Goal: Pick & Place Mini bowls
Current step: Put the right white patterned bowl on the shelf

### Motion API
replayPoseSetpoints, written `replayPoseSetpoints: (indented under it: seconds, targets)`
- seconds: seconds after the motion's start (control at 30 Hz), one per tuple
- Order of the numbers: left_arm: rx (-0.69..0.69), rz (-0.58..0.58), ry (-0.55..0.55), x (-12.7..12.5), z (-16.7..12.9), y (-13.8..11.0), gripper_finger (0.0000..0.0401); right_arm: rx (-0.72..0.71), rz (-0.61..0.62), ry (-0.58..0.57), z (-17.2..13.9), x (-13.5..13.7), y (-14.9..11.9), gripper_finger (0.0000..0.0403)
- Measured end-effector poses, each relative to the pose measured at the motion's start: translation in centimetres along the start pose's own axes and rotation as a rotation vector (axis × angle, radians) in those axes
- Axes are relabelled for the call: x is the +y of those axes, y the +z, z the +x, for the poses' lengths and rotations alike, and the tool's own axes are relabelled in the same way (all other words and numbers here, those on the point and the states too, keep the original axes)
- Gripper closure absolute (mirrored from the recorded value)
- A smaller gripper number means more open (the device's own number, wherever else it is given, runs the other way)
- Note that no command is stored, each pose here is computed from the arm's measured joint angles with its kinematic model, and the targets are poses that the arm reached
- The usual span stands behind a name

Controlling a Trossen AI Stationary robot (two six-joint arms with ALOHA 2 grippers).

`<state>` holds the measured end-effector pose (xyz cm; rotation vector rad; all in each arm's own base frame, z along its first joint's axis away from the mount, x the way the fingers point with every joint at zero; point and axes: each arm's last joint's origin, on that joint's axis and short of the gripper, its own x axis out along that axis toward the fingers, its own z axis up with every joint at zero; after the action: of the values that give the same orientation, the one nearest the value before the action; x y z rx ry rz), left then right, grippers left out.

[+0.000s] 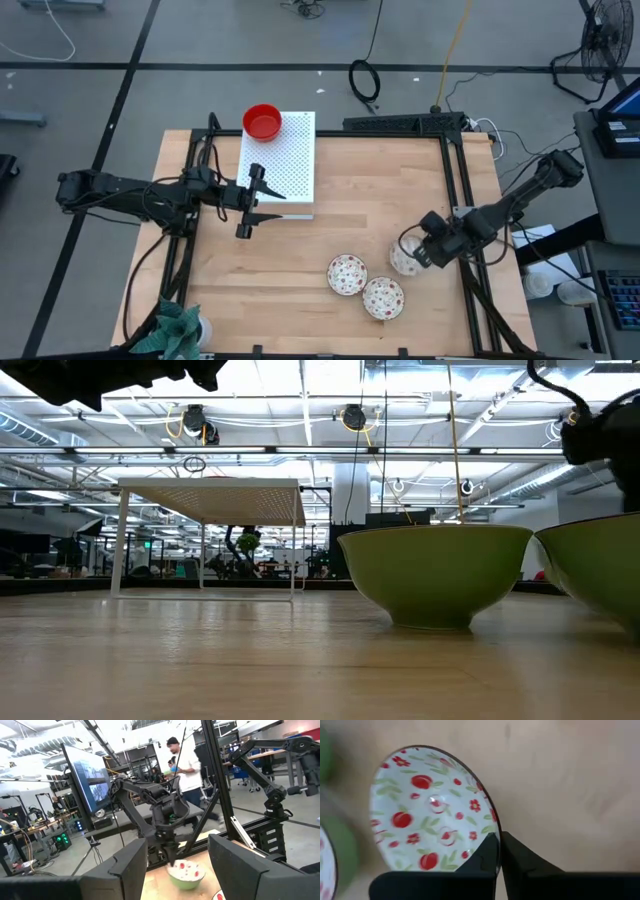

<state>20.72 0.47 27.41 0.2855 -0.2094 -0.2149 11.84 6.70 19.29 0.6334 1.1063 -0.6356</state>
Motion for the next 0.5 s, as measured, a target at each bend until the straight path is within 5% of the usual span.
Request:
replayPoseSetpoints:
  seconds: [0.5]
  targets:
    - [0.000,0.001,0.000,0.0,0.0,0.0,0.0187,-0.493,-0.113,0.004,-0.7,0.5,1.9,0.0402]
